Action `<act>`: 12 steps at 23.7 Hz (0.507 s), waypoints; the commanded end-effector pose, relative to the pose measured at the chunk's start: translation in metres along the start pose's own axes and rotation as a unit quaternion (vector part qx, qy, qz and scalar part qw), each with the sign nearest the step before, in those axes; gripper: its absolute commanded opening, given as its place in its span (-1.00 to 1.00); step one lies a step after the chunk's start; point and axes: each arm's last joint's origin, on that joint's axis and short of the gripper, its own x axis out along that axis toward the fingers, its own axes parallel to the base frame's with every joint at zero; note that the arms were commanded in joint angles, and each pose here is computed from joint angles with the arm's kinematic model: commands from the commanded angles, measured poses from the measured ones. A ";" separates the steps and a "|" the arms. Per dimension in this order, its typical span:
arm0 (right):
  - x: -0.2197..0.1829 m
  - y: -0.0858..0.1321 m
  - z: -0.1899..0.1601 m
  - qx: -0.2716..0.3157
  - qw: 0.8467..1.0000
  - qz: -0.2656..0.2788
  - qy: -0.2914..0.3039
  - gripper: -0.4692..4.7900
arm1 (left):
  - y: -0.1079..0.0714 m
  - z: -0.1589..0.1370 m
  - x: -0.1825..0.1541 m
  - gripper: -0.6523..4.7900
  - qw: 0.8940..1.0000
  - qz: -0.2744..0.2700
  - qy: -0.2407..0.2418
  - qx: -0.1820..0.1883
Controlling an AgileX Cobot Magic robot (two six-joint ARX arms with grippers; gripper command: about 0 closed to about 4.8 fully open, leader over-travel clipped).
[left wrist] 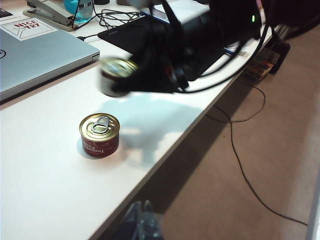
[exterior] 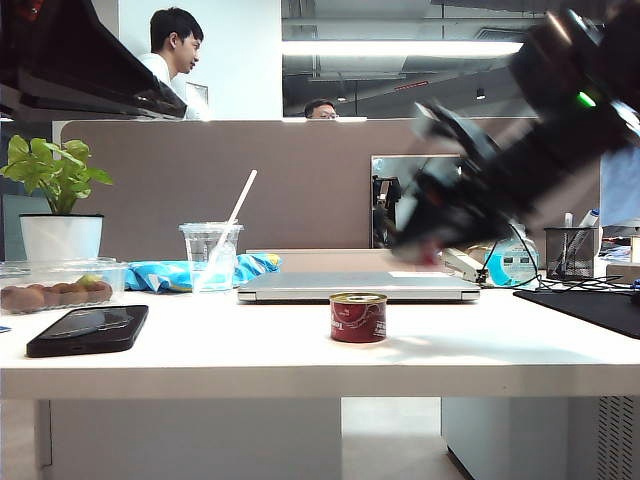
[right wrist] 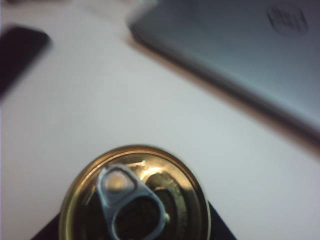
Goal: Stack a can of tomatoes on the right onto the can of tomatoes on the left.
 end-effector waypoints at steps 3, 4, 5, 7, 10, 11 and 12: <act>0.023 0.031 0.022 -0.063 0.998 -0.006 -0.015 0.17 | 0.000 0.002 0.000 -0.77 1.000 -0.001 -0.007 0.004; 0.027 0.031 0.017 -0.062 0.998 -0.005 -0.006 0.17 | 0.000 0.002 0.000 -0.77 1.000 -0.001 -0.006 0.004; 0.030 0.030 0.014 -0.060 0.998 -0.007 0.002 0.17 | 0.000 0.002 0.000 -0.77 1.000 0.000 -0.006 0.004; 0.031 0.030 0.008 -0.054 0.998 -0.009 0.027 0.17 | 0.000 0.002 0.000 -0.77 1.000 -0.001 -0.006 0.004; 0.031 0.030 0.007 -0.053 0.998 -0.002 0.033 0.17 | 0.000 0.002 0.000 -0.77 1.000 0.000 -0.006 0.004; 0.031 0.031 0.007 -0.053 0.998 -0.002 0.033 0.17 | 0.000 0.002 0.000 -0.77 1.000 0.000 -0.006 0.004; 0.032 0.033 0.006 -0.054 0.998 0.001 0.037 0.17 | 0.000 0.002 0.000 -0.77 1.000 0.000 -0.006 0.004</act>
